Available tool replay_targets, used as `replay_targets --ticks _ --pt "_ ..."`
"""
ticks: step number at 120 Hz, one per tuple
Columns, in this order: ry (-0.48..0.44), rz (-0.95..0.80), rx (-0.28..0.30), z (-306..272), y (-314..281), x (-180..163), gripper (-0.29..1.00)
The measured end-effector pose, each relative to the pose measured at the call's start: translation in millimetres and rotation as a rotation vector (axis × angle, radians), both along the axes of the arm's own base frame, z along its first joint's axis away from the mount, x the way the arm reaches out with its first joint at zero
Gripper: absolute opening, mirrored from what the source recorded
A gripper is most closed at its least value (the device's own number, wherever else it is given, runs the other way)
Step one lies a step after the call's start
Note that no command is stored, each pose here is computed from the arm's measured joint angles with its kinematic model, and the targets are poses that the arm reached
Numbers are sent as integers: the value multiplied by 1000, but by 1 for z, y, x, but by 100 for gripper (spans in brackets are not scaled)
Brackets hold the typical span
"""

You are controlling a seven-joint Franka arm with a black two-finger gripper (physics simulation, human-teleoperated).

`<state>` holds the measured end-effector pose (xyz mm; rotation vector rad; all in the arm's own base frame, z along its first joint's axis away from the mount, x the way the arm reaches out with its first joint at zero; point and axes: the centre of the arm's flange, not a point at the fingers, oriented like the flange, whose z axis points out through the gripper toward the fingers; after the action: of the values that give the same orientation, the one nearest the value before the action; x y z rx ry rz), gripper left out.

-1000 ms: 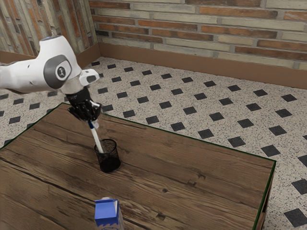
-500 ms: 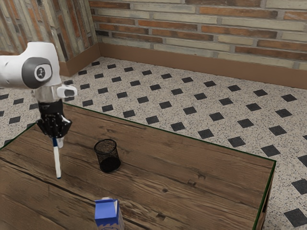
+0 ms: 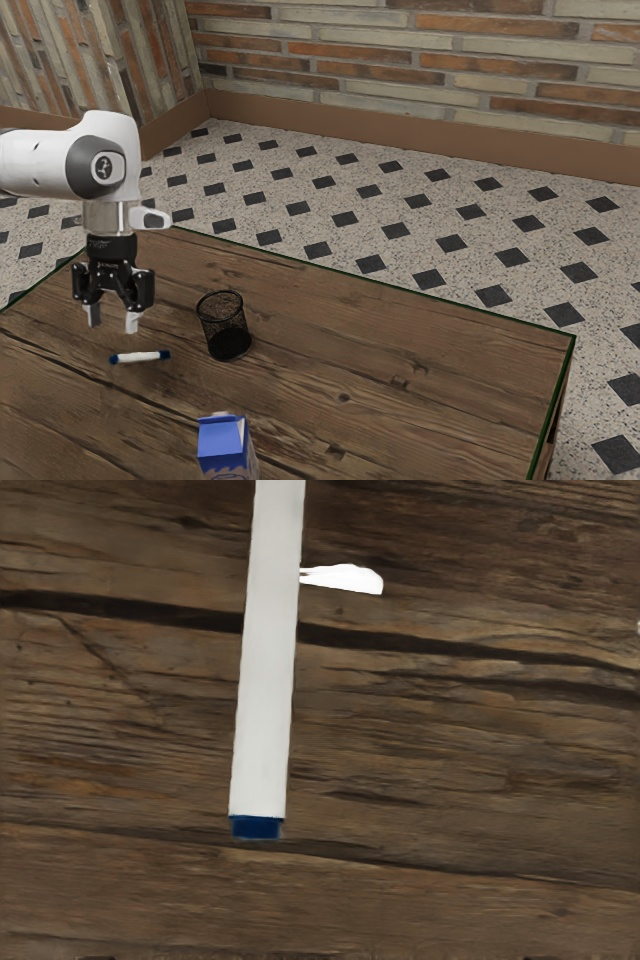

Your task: Take the marker out of the pen holder and place it to the left of the pen holder.

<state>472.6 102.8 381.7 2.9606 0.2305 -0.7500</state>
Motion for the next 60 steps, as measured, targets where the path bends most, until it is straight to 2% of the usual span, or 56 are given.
replay_targets --ticks 17,21,30,36,45,60 --pt "-23 3 1 4 3 4 61" --pt "-88 2 16 22 6 16 62" --pt "-313 -19 83 106 16 58 64" --pt "-386 -30 106 134 17 68 65" --pt "-434 -48 119 150 16 73 66" --pt "-459 -75 123 156 11 77 67"
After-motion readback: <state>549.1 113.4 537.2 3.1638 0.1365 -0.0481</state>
